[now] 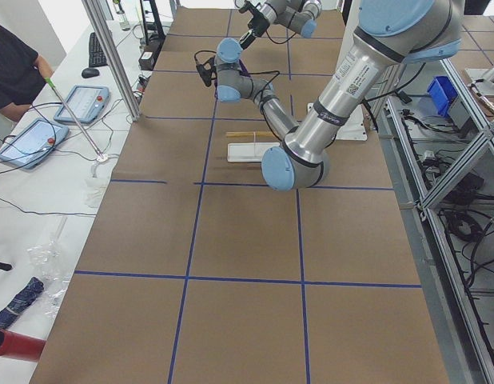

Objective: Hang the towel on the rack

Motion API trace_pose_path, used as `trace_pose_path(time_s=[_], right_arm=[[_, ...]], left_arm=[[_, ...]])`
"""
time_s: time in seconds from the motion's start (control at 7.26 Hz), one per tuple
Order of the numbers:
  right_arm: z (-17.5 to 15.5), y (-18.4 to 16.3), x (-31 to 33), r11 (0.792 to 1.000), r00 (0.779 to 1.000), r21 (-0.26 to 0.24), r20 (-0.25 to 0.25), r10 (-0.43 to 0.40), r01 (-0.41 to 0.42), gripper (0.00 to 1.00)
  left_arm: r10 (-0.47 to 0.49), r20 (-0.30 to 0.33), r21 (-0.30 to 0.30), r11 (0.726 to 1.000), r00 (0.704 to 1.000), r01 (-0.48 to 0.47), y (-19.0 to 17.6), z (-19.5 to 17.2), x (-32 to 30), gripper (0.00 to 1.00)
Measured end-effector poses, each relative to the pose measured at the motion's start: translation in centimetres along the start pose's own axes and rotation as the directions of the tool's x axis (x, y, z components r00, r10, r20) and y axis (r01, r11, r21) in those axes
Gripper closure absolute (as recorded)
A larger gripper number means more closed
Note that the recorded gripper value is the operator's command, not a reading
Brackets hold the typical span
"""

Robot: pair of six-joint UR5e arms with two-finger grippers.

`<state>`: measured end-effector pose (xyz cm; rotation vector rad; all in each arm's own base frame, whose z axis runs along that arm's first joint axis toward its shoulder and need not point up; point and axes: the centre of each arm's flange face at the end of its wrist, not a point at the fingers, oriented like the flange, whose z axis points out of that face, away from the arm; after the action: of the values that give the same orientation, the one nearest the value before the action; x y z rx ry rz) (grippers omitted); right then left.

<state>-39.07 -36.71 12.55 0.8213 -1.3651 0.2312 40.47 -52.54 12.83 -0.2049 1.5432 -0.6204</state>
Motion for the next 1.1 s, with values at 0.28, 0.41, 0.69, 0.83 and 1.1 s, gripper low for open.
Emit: trace_pose_path(time_s=[0.28,0.41,0.69,0.83,1.1], right_arm=[[-2.1,1.3,2.6,0.998,1.000,-0.069,-0.015,-0.009,0.008,0.00],[-3.5,1.9,4.4,0.993,0.999,-0.114,-0.030,-0.016,0.013,0.00],[-5.9,1.2,10.2,0.980,0.993,-0.199,-0.115,-0.038,0.015,0.00],[-6.9,-0.8,13.6,0.969,0.980,-0.247,-0.192,-0.043,-0.006,0.00],[-7.9,-4.1,18.8,0.939,0.927,-0.344,-0.361,-0.104,-0.028,0.00]], left_arm=[[0.012,-0.015,-0.019,1.000,1.000,-0.012,0.0,-2.1,1.3,1.00],[0.015,-0.029,-0.024,1.000,0.999,-0.016,0.6,-2.8,2.0,1.00],[0.014,-0.068,-0.004,1.000,0.998,-0.014,1.9,-4.3,3.2,1.00],[0.008,-0.090,0.044,0.999,0.996,-0.004,2.5,-5.3,4.0,1.00],[-0.008,-0.105,0.142,0.990,0.994,0.023,4.8,-7.9,5.2,1.00]])
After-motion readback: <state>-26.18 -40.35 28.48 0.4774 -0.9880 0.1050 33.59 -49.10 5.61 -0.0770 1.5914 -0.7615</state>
